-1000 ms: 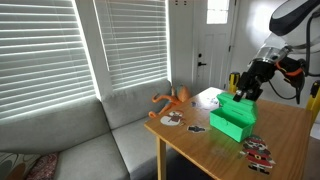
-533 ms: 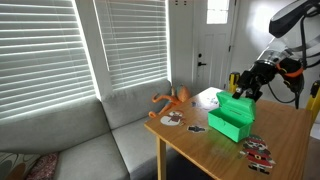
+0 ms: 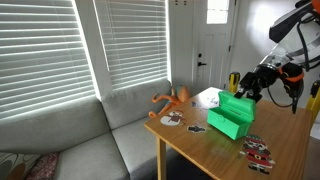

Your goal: Open the green lunch box and put the toy car inside

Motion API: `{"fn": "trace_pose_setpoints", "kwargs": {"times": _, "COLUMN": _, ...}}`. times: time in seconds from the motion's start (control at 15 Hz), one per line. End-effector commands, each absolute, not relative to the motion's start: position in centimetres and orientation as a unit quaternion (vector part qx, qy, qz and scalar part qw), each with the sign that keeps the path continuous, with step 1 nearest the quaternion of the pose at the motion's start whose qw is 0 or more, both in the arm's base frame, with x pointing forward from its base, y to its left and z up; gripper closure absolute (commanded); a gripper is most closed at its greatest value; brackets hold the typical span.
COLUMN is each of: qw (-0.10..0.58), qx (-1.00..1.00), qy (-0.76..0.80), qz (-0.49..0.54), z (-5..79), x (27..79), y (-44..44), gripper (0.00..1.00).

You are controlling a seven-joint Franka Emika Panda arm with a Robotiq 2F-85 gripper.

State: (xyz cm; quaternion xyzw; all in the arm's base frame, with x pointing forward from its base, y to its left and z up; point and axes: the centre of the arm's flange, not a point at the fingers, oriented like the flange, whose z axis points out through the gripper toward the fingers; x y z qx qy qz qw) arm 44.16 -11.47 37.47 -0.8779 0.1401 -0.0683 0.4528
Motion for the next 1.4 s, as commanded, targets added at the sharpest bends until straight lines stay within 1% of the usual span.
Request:
{"fn": "trace_pose_setpoints", "kwargs": {"times": 0.0, "qw": 0.484, "qx": -0.863, "qy": 0.119, "qz": -0.077, "z": 36.7, "x": 44.7, "y": -11.9, "gripper": 0.5}}
{"fn": "trace_pose_setpoints", "kwargs": {"times": 0.33, "qw": 0.512, "qx": -0.849, "qy": 0.099, "qz": -0.085, "z": 35.7, "x": 44.8, "y": -12.3, "gripper": 0.5}}
{"fn": "trace_pose_setpoints", "kwargs": {"times": 0.73, "qw": 0.542, "qx": -0.831, "qy": 0.104, "qz": -0.071, "z": 34.5, "x": 45.1, "y": -12.8, "gripper": 0.5}}
{"fn": "trace_pose_setpoints", "kwargs": {"times": 1.33, "qw": 0.563, "qx": -0.819, "qy": 0.089, "qz": -0.066, "z": 33.4, "x": 45.7, "y": -13.1, "gripper": 0.5}}
